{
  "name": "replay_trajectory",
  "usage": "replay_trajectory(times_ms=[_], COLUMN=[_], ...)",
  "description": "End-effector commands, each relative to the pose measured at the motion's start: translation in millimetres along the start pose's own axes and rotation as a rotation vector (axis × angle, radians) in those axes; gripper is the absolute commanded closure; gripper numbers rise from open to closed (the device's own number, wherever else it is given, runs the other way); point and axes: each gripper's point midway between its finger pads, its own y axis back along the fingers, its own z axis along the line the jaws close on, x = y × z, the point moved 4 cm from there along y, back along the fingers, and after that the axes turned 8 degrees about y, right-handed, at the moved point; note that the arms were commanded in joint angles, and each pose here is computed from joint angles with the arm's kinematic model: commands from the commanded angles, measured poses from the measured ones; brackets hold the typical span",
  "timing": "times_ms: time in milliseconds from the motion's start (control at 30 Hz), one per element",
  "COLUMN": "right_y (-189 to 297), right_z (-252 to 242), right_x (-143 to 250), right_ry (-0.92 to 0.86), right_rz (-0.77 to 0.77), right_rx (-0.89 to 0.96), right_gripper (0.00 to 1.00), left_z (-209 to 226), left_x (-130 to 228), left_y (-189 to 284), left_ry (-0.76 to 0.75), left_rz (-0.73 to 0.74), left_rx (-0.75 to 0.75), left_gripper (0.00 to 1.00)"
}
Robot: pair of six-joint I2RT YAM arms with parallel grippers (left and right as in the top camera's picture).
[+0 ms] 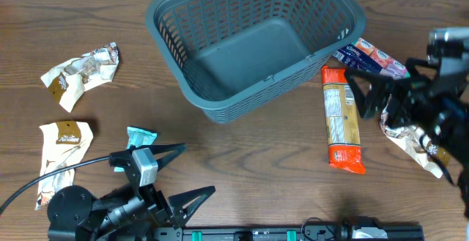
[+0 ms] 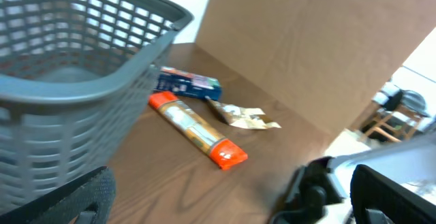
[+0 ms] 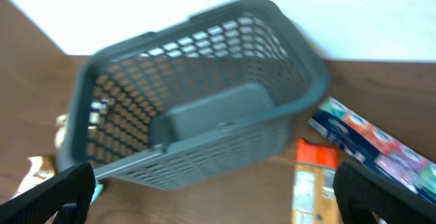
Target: Pack container
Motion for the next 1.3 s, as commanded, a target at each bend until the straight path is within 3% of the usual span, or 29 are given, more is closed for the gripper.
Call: replay_trajectory(times_ms=[0,100,300,467,600,800,1267], right_y=[-24,-46,-66,-47,-22,-1,-5], right_z=[-27,-48,-48,-48,-45,-37,-42], right_x=[-6,-8,-16,-36,-57,-63,-62], right_ry=[-0.03,-0.054,-0.029,0.007,0.036,0.055,0.132], right_rz=[0.058,0.117,0.155,0.071,-0.031,-0.078,-0.064], right_rx=[0.113,0.156,0.053,0.077,0.106,0.117,0.137], right_gripper=[0.01,0.01,0.01,0.01,0.01,0.01,0.01], left_z=[-18,-10,13,26,31,28,29], left_x=[-16,-21,-28,-28,-26,-25,-23], left_y=[0,-12,-37,-47,-50,-50,-50], left_ry=[0.003,0.039,0.166,0.312,0.538,0.547,0.558], left_rz=[0.01,0.061,0.109,0.136,0.159,0.171,0.178], left_rx=[0.055,0.064,0.059,0.039,0.017,0.034,0.029], left_gripper=[0.01,0.01,0.01,0.01,0.01,0.01,0.01])
